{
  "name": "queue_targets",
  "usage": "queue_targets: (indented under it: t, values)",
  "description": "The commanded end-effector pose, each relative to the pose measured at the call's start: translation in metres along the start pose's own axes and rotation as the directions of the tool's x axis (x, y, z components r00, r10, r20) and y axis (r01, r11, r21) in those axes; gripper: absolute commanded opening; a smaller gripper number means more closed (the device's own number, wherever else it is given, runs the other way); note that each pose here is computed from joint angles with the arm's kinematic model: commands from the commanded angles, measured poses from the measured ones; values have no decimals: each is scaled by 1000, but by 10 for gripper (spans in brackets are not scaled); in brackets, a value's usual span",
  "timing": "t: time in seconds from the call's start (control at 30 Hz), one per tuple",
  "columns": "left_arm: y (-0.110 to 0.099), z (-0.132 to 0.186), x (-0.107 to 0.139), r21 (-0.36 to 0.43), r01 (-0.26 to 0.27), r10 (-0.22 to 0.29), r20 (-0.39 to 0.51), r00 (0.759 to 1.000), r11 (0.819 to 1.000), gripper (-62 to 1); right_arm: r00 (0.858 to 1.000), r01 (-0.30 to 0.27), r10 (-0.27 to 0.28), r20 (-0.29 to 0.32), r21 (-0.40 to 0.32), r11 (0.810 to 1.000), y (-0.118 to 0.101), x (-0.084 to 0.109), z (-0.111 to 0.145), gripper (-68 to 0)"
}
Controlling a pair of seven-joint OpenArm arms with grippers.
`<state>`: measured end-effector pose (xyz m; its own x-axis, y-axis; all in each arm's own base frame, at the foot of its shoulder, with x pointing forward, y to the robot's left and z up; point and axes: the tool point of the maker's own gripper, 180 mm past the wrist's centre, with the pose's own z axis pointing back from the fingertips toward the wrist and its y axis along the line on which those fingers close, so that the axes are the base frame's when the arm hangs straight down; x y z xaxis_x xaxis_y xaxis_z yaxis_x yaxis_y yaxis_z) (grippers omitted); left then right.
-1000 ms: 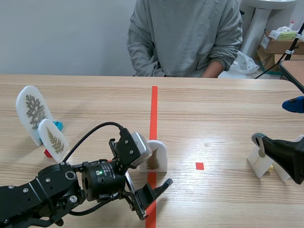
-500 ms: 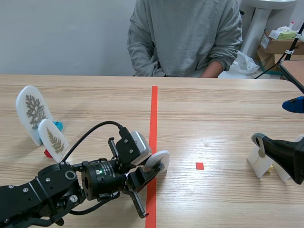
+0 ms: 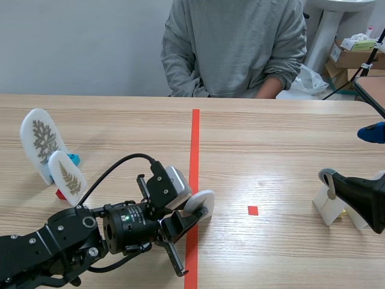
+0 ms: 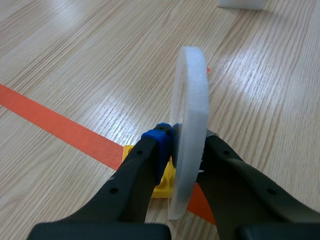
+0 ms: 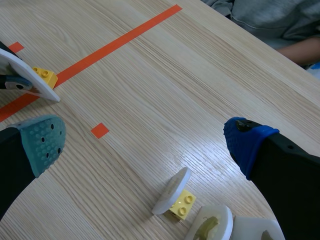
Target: Do the leaf sorting experiment
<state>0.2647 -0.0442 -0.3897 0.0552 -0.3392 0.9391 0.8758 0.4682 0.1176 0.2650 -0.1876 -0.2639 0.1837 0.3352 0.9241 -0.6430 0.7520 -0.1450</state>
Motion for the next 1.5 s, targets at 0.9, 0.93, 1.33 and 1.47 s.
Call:
queue_targets:
  t: [0.9, 0.93, 1.33, 1.47]
  values:
    - [63, 26, 48, 227, -296, 259, 178, 949, 928, -567, 999, 6, -6, 47, -5, 1000, 0, 11, -1, 4]
    - [68, 29, 46, 241, -313, 274, 179, 945, 919, -567, 999, 6, -6, 47, -5, 1000, 0, 11, -1, 4]
    - [148, 82, 21, 516, -339, 277, 196, 941, 786, -567, 999, 6, -6, 46, -5, 1000, 0, 11, -1, 4]
    - [160, 97, 3, 560, -367, 314, 193, 930, 743, -567, 999, 6, -6, 46, -5, 1000, 0, 11, -1, 4]
